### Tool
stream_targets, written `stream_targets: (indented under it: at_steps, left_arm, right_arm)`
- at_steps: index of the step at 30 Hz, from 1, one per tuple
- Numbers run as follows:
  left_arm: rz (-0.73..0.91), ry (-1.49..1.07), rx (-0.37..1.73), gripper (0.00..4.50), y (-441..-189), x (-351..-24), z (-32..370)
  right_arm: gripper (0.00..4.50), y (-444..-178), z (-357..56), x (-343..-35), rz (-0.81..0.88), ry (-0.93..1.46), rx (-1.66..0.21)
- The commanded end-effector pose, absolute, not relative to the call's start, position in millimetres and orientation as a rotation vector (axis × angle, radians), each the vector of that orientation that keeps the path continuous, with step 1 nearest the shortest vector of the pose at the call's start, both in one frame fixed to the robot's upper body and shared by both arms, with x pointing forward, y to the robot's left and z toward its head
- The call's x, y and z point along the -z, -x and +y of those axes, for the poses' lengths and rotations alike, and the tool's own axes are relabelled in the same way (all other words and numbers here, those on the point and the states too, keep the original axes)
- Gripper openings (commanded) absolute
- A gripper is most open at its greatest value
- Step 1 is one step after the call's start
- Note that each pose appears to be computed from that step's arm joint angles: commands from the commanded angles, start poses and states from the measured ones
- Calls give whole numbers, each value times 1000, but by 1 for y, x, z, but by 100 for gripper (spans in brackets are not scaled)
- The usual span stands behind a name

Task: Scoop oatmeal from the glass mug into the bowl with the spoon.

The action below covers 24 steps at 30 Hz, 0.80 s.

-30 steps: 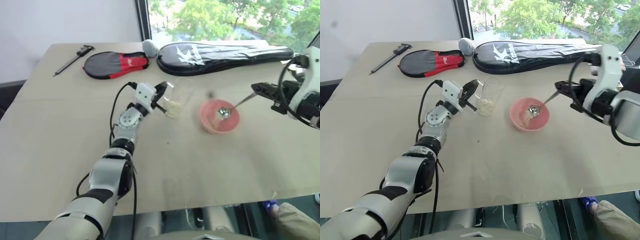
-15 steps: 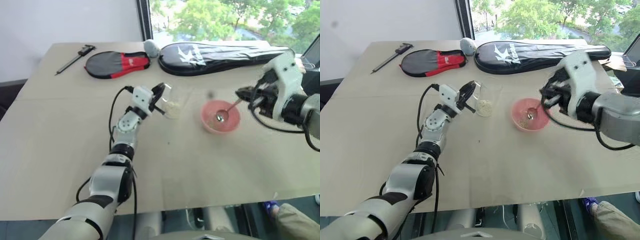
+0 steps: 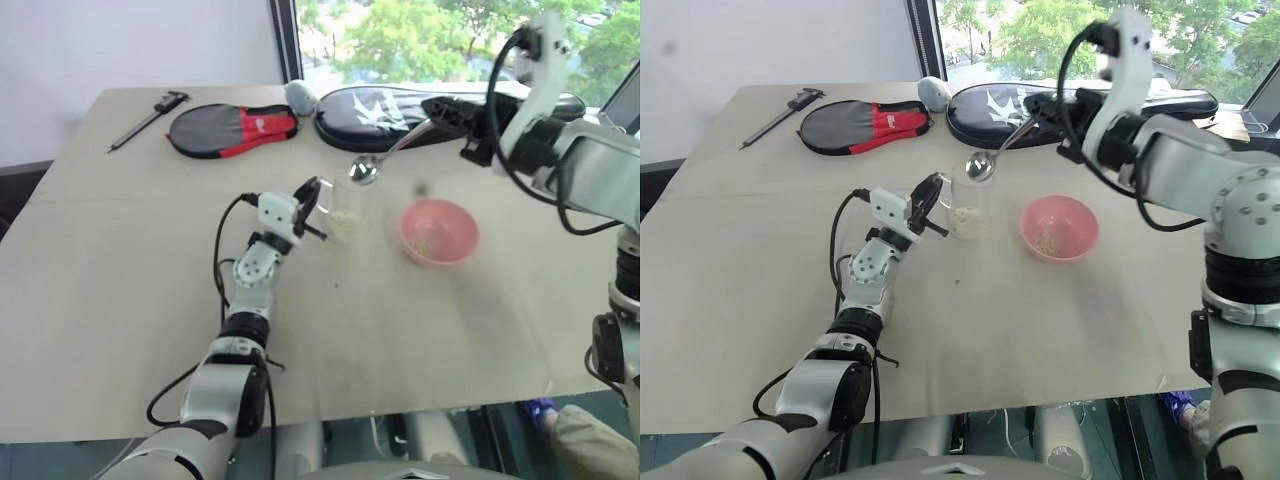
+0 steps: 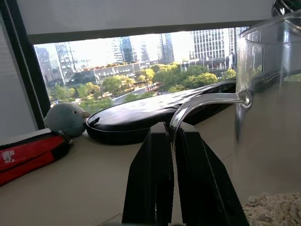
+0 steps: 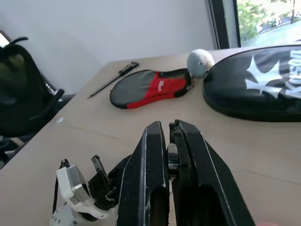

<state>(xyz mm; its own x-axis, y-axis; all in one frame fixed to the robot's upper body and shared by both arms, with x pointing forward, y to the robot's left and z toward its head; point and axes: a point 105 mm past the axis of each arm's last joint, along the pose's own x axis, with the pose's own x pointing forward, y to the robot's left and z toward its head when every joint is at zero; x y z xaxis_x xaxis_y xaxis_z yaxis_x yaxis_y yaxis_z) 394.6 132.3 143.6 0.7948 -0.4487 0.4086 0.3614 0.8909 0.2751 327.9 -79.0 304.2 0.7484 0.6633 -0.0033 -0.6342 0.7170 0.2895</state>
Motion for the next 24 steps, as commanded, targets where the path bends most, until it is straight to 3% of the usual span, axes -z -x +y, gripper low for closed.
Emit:
stream_targets:
  at_steps: [1,6,9,14,24]
  left_arm:
    - [-509,-189,423,6,-385,-145,138]
    - [-491,-159,429,6,-373,-135,143]
    - [-471,-158,418,0,-366,-129,148]
    - [-448,-171,393,0,-359,-124,156]
    - [-423,-153,373,0,-359,-121,163]
  right_arm:
    - [0,-327,-63,-297,111,-251,-769]
    - [0,-335,-46,-275,168,-234,-798]
    - [98,-337,-42,-271,174,-234,-809]
    - [315,-347,-46,-278,130,-238,-771]
    - [315,-354,-54,-285,72,-232,-739]
